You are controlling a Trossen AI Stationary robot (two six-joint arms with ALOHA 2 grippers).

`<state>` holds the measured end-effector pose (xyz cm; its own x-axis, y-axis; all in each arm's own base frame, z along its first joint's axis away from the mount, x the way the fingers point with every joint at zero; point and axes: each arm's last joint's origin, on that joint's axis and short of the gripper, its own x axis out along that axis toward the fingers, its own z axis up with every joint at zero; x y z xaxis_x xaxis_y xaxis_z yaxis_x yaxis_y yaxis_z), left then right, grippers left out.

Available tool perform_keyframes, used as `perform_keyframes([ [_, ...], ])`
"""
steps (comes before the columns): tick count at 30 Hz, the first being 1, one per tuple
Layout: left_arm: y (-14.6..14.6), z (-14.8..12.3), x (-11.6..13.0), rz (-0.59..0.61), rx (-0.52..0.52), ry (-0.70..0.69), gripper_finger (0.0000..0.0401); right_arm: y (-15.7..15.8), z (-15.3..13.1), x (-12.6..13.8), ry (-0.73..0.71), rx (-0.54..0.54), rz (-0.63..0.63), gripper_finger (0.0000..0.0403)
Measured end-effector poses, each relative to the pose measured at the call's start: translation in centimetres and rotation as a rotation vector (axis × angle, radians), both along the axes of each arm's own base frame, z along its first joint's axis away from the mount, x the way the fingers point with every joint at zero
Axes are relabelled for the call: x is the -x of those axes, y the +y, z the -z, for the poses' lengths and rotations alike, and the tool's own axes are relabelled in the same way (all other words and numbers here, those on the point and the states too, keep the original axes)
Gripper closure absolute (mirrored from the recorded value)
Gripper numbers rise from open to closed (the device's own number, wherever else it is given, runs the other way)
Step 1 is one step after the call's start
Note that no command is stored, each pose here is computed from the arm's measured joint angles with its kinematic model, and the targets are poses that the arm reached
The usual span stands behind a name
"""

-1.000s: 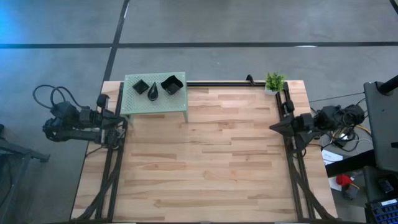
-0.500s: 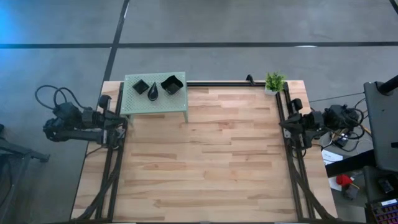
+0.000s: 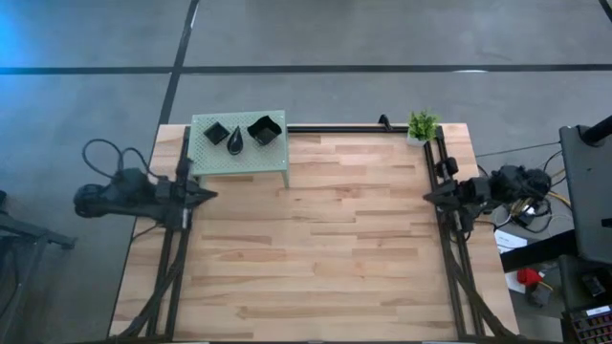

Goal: Pick & Place Mini shaped plates
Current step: Return to Home Position

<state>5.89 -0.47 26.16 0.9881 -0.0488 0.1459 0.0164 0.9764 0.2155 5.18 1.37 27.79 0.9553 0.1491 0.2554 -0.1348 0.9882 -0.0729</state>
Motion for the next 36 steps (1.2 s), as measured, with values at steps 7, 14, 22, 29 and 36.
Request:
perform_keyframes([
  [7, -0.2, 2.8, -1.5, 0.001, -0.006, 0.026, 0.0401, 0.6, 2.7, -1.4, 0.021, 0.019, 0.002, 0.0394],
  [14, -0.3, 4.9, -2.5, 0.003, 0.004, 0.033, 0.0401, 1.0, 5.3, -2.6, 0.040, 0.028, -0.002, 0.0394],
  [22, -0.3, 6.2, -3.0, 0.005, 0.015, 0.048, 0.0401, 1.3, 7.6, -3.4, 0.057, 0.035, -0.005, 0.0394],
  [29, -0.4, 7.8, -3.5, 0.008, 0.032, 0.077, 0.0401, 1.5, 9.5, -3.9, 0.069, 0.062, -0.001, 0.0394],
  [36, -0.4, 9.2, -3.8, 0.012, 0.048, 0.115, 0.0401, 1.5, 9.5, -3.9, 0.068, 0.062, -0.001, 0.0394],
])
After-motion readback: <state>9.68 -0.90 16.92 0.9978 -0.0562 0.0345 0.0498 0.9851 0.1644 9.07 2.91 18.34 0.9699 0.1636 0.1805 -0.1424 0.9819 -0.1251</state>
